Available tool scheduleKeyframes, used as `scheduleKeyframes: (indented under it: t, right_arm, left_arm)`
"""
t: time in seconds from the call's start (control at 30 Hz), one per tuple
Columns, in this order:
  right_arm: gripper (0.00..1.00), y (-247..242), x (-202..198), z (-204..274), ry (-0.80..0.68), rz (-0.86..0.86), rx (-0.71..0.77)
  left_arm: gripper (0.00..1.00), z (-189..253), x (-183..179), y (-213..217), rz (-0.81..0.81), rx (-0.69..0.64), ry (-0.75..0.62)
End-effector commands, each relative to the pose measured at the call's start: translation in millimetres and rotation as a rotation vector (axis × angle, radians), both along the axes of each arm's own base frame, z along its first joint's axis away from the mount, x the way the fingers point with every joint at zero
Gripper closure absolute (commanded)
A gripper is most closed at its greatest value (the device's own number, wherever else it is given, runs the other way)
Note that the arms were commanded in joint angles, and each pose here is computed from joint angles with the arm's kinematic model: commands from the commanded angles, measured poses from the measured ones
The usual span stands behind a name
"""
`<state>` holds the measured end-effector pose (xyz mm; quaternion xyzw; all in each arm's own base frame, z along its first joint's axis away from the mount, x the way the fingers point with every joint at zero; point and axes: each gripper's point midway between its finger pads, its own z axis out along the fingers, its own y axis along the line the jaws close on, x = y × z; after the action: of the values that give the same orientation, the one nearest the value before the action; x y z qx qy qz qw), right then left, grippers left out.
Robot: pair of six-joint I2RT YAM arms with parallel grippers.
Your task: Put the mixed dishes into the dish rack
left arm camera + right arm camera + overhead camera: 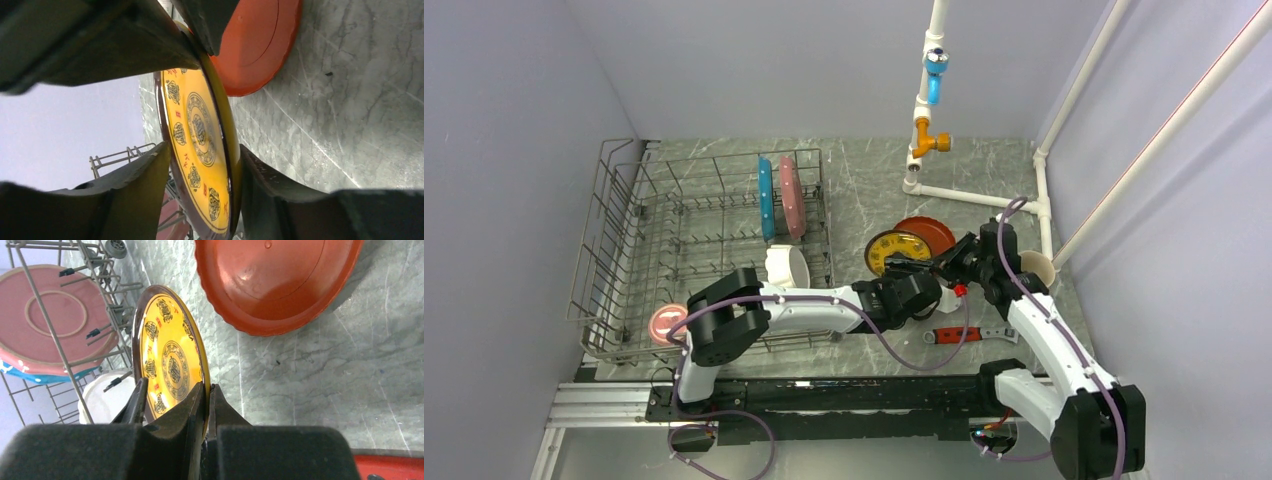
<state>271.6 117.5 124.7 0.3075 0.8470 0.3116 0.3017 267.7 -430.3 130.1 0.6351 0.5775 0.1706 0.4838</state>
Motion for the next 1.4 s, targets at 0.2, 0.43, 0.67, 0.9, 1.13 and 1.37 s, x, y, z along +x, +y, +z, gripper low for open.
scheduleKeyframes:
  t: [0.2, 0.43, 0.67, 0.9, 1.13, 1.37]
  right_arm:
    - [1.00, 8, 0, 40, -0.114, 0.026, 0.067]
    - [0.46, 23, 4, 65, -0.275, 0.191, 0.040]
    - [0.10, 17, -9, 160, -0.665, 0.257, -0.073]
    - [0.07, -4, -22, 198, -0.794, 0.148, -0.138]
    - [0.01, -1, -22, 179, -0.785, 0.148, -0.099]
    - [0.01, 17, -11, 156, -0.668, 0.243, -0.053]
  left_arm:
    - [0.81, 36, 9, 0, 0.046, -0.039, -0.097]
    - [1.00, 77, 0, 18, 0.083, -0.154, -0.057]
    - [1.00, 150, -27, 31, 0.007, -0.446, 0.170]
    - [1.00, 232, -27, 81, -0.001, -0.845, 0.448]
    - [1.00, 282, 22, 202, 0.297, -1.382, 0.683]
    - [1.00, 291, 54, 307, 0.437, -1.772, 0.840]
